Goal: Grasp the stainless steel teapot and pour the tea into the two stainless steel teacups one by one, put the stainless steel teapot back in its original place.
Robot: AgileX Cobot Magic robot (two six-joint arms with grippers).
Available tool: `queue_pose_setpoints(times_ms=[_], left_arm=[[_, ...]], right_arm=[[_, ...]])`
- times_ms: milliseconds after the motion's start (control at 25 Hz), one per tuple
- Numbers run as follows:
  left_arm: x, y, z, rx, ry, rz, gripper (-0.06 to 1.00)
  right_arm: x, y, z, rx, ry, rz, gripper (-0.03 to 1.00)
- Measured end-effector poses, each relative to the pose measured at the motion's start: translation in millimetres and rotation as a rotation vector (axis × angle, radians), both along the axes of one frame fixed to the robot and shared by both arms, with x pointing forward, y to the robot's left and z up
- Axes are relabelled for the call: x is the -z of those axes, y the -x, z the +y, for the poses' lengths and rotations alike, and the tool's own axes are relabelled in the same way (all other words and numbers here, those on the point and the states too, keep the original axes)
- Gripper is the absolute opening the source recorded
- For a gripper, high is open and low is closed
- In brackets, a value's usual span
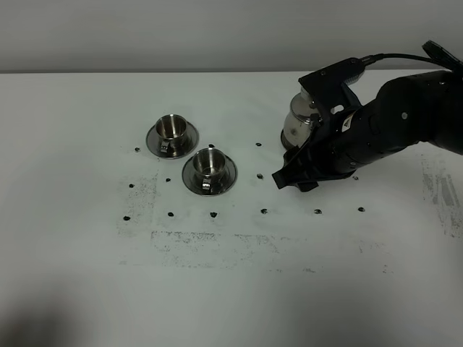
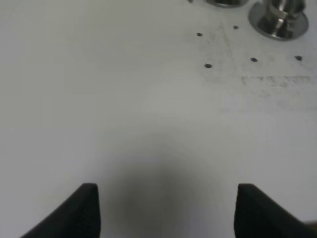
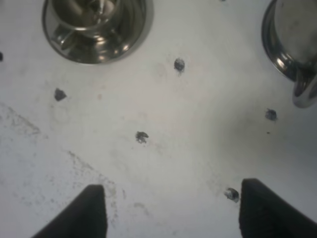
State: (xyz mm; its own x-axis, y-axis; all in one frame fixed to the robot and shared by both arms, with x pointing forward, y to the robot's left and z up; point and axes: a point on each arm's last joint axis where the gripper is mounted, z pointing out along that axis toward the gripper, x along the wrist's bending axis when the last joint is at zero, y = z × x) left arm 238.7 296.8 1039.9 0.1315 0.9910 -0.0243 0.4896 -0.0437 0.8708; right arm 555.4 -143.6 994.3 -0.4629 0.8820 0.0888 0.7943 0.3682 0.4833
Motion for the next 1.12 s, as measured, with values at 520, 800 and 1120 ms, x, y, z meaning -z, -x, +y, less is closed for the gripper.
queue_pose_setpoints(times_ms=[520, 800, 1120], left_arm=[[0, 0, 0, -0.103, 0.0, -0.004, 0.56], [0, 0, 0, -0.103, 0.0, -0.004, 0.56], [0, 0, 0, -0.103, 0.0, -0.004, 0.56]], right_arm=[[26, -10, 4, 0.016, 0.012, 0.025, 0.55], [24, -13, 3, 0.034, 0.012, -0.007, 0.55], [23, -18, 0, 0.074, 0.033, -0.066, 0.55]])
